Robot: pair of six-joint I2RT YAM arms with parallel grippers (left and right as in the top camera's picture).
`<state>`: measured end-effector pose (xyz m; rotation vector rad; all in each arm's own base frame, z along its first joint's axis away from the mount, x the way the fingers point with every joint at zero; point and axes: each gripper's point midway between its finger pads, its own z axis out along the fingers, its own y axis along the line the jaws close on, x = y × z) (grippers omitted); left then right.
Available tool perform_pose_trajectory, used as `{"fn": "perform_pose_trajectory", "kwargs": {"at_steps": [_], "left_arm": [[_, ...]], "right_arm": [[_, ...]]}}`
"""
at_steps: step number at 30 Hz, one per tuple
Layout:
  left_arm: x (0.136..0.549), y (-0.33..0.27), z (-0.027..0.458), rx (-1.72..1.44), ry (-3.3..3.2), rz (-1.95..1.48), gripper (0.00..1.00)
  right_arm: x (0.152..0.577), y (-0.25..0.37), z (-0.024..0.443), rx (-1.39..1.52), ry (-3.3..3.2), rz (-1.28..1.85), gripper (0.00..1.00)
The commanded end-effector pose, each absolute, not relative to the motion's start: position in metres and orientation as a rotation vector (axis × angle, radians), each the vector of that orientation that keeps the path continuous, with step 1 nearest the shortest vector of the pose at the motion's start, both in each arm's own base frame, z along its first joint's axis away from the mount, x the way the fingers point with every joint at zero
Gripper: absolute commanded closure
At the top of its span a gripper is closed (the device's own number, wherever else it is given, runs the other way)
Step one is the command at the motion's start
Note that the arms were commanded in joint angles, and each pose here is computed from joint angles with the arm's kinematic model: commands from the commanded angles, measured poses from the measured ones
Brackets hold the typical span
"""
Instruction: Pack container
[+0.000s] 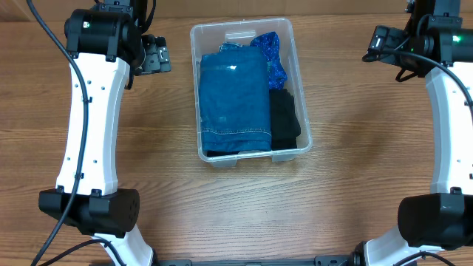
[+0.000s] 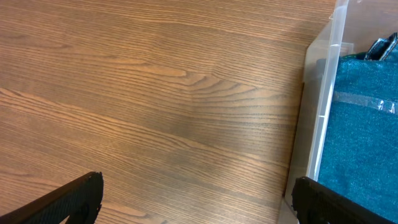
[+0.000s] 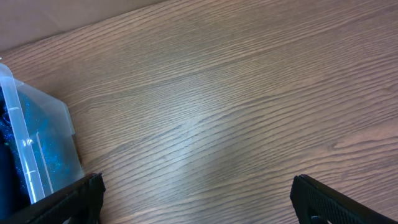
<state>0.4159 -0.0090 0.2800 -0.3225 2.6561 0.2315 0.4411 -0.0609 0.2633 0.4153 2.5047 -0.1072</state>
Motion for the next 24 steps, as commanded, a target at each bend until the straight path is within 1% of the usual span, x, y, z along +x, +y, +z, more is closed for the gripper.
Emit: {"fn": "perform_pose_trajectory", "kwargs": {"at_steps": [1, 3, 7, 11, 12, 13, 14, 16, 17, 19, 24], "left_arm": [[0.416, -0.003, 0.286, -0.332, 2.633, 0.249, 0.0], [0.416, -0.003, 0.286, -0.333, 2.633, 0.25, 0.0], [0.416, -0.003, 0.286, -0.333, 2.633, 0.25, 0.0], [0.416, -0.003, 0.286, -0.333, 2.633, 0.25, 0.0], [0.416, -0.003, 0.286, -0.333, 2.633, 0.25, 0.0], [0.416, -0.003, 0.286, -0.333, 2.633, 0.25, 0.0], [0.416, -0.003, 0.286, -0.334, 2.633, 0.25, 0.0], [0.416, -0.003, 0.286, -0.333, 2.633, 0.249, 0.0], [0.416, -0.003, 0.286, -0.333, 2.633, 0.25, 0.0], [0.416, -0.003, 0.286, -0.333, 2.634, 0.249, 0.0], [0.416, -0.003, 0.286, -0.333, 2.634, 0.249, 0.0]], "right_arm": [[0.442, -0.058, 0.267, 0.41, 2.493, -0.105, 0.0], [0.437, -0.049, 0.282, 0.383, 2.461, -0.092, 0.0], [0.403, -0.004, 0.354, 0.248, 2.299, -0.015, 0.0], [0.334, 0.032, 0.438, 0.122, 2.072, 0.096, 0.0], [0.311, 0.034, 0.458, 0.104, 2.008, 0.124, 0.0], [0.299, 0.034, 0.468, 0.099, 1.973, 0.135, 0.0], [0.277, 0.031, 0.485, 0.099, 1.914, 0.149, 0.0], [0.246, 0.025, 0.504, 0.101, 1.834, 0.165, 0.0], [0.221, 0.021, 0.518, 0.103, 1.77, 0.177, 0.0], [0.191, 0.015, 0.532, 0.105, 1.697, 0.19, 0.0], [0.121, -0.002, 0.546, 0.121, 1.561, 0.189, 0.0]]}}
